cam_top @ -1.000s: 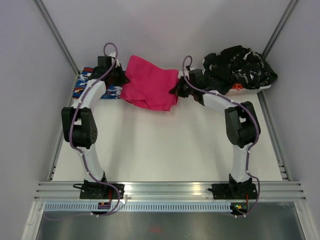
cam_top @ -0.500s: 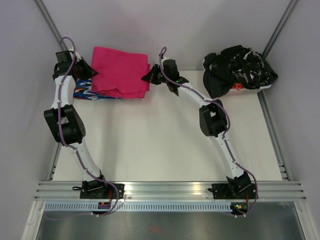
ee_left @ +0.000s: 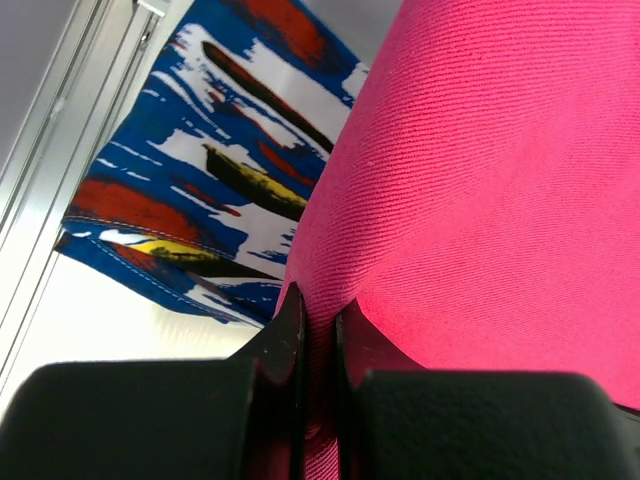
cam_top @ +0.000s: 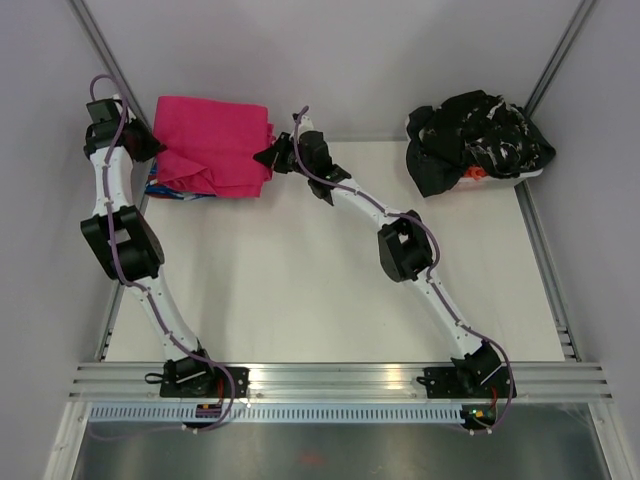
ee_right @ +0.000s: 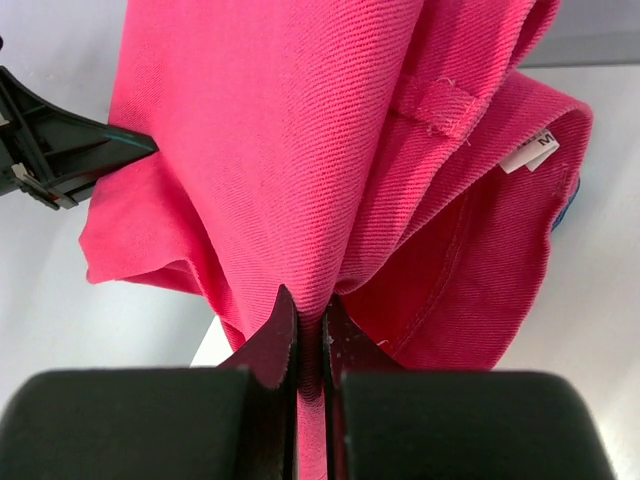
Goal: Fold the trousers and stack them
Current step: Neatly place the folded trousers to the corner
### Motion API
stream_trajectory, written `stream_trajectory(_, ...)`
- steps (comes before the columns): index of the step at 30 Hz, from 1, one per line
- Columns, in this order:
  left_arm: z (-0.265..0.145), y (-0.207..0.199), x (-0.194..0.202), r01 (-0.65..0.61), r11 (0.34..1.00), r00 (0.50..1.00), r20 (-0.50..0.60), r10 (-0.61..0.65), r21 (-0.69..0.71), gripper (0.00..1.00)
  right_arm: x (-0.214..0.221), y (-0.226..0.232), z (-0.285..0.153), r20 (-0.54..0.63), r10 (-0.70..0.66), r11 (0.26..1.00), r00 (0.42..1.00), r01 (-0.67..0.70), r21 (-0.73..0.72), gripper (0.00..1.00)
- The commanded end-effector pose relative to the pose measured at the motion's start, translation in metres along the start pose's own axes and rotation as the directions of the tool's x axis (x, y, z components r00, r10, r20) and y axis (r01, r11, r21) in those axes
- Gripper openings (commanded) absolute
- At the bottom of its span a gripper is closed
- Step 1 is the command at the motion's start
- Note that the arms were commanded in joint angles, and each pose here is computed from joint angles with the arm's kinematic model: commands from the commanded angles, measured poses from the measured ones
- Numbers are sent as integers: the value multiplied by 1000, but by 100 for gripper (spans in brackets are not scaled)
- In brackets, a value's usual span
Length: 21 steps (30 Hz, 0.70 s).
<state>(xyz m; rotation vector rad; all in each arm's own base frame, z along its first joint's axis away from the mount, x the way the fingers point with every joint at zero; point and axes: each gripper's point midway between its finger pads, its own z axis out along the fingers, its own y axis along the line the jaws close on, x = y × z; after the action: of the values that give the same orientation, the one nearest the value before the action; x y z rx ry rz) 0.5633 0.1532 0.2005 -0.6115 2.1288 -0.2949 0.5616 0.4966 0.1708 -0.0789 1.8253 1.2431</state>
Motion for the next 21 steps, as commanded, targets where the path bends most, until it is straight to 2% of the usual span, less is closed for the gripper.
stream_trajectory(1, 0, 61, -48, 25, 986, 987, 161, 2, -164, 2, -50, 5, 4, 190, -12, 1000, 982, 15, -14, 0)
stream_trajectory(6, 11, 88, -51, 71, 977, 982, 186, -33, -203, 2, -37, 2, 13, 206, 12, 999, 978, -2, -49, 0)
stream_trajectory(11, 22, 105, -57, 93, 969, 977, 210, -44, -228, 2, -30, 4, 16, 229, -23, 999, 973, 32, -37, 0)
stream_trajectory(16, 35, 121, -59, 120, 962, 971, 232, -61, -245, 2, -28, -14, 19, 242, -59, 998, 969, 56, 17, 0)
stream_trajectory(21, 34, 123, -74, 145, 961, 956, 284, -75, -235, 2, -46, -4, 17, 297, -115, 993, 948, 116, 15, 0)
